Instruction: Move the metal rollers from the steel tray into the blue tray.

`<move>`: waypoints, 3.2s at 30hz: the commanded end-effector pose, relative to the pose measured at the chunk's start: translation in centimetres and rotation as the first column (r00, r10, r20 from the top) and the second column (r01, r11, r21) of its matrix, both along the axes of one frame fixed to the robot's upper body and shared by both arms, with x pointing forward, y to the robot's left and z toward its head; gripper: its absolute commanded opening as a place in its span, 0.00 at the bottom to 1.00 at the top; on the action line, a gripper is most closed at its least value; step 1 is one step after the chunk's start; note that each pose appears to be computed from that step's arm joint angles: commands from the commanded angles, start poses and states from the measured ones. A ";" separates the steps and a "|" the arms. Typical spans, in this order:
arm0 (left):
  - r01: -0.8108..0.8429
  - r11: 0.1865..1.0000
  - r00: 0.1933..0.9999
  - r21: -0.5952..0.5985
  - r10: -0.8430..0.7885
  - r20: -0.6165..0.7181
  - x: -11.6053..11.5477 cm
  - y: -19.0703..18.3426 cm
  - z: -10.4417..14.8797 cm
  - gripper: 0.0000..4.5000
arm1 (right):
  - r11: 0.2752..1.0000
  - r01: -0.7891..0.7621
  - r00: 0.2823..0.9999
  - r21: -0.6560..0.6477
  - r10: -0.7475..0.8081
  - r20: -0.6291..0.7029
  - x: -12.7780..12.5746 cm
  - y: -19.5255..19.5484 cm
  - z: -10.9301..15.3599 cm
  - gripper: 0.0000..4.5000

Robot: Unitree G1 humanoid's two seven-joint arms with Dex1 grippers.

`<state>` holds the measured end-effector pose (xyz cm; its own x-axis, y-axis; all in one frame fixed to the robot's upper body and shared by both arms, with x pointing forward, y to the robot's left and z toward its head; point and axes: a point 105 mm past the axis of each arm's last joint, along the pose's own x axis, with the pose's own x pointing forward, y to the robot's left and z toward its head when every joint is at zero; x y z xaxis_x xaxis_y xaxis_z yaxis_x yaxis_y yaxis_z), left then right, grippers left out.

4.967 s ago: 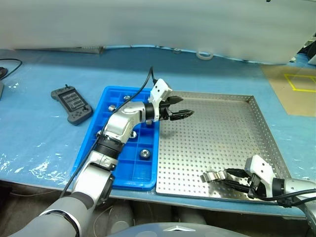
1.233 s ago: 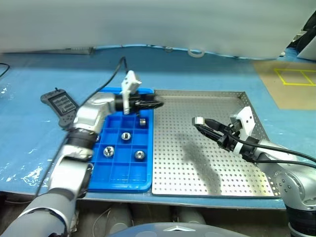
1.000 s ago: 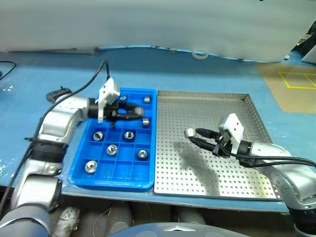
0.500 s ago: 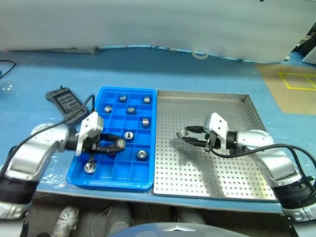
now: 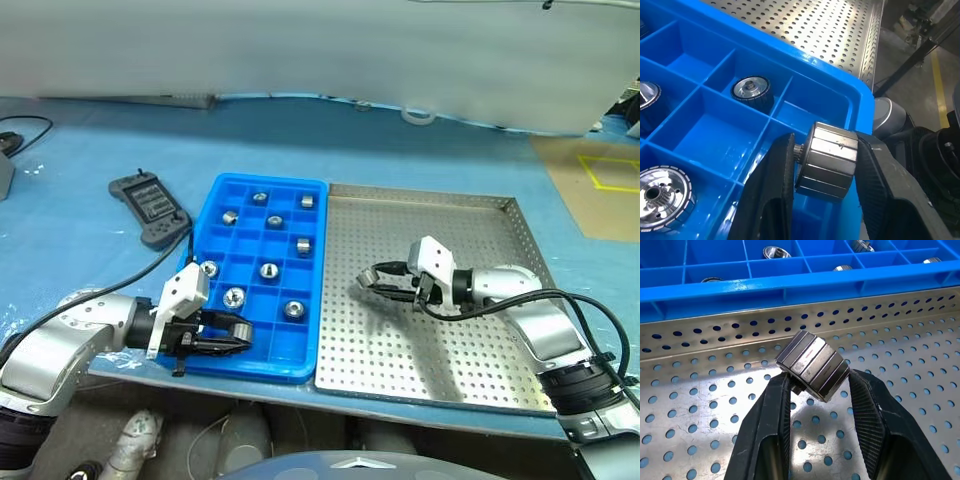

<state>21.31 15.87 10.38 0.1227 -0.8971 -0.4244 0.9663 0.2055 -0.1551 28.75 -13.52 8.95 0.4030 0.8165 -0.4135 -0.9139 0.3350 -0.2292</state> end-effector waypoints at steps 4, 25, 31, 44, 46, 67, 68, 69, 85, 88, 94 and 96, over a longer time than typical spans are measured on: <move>0.032 0.999 1.000 0.025 -0.031 -0.003 -0.1 -0.4 0.2 0.30 | 1.000 0.003 0.998 0.025 -0.005 0.058 -0.1 0.3 1.7 0.30; -0.250 0.949 0.933 -0.194 0.289 0.212 8.8 1.5 6.7 0.65 | 0.986 -0.038 0.997 0.164 0.028 0.065 1.7 3.5 5.8 0.30; -0.456 0.874 0.852 -0.171 0.484 0.201 9.8 7.2 5.9 0.65 | 0.973 -0.145 0.986 0.181 0.126 0.109 3.9 8.9 5.6 0.30; -0.656 0.730 0.704 -0.192 0.683 0.194 7.1 11.8 4.8 0.65 | 0.905 -0.392 0.918 0.167 0.372 0.136 4.5 18.5 5.5 0.30; -0.662 0.718 0.693 -0.217 0.696 0.189 6.8 11.4 5.0 0.65 | 0.897 -0.408 0.912 0.169 0.389 0.133 4.4 18.9 5.3 0.30; -0.684 0.697 0.675 -0.217 0.717 0.174 6.2 10.7 4.5 0.65 | 0.946 -0.255 0.946 0.202 0.200 0.257 7.8 19.8 6.4 0.30; -0.680 0.699 0.678 -0.220 0.714 0.175 6.4 10.6 4.6 0.65 | 0.952 -0.218 0.953 0.215 0.161 0.257 8.4 19.7 6.4 0.30; -0.678 0.701 0.679 -0.222 0.713 0.175 6.6 10.5 4.6 0.65 | 0.956 -0.186 0.959 0.228 0.126 0.253 8.9 19.6 6.5 0.30; -0.649 0.729 0.710 -0.217 0.683 0.171 7.6 9.9 4.4 0.65 | 0.969 -0.094 0.972 0.228 0.039 0.232 9.9 19.6 4.8 0.30; -0.647 0.731 0.712 -0.217 0.681 0.169 7.7 9.8 4.4 0.65 | 0.969 -0.089 0.974 0.231 0.037 0.223 9.9 19.6 4.7 0.30; -0.648 0.730 0.712 -0.218 0.682 0.167 7.7 9.8 4.3 0.66 | 0.975 -0.053 0.969 0.214 -0.002 0.249 10.3 19.3 4.3 0.59; -0.649 0.729 0.712 -0.218 0.682 0.166 7.7 9.8 4.3 0.66 | 0.974 -0.047 0.976 0.221 -0.002 0.217 10.4 19.3 4.2 0.73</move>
<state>28.89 25.90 13.46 0.7845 -0.5790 -0.2223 0.5786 0.8123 -0.0736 39.01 5.64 12.31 0.4436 0.8832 -0.1524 -0.8614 0.3731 -0.3447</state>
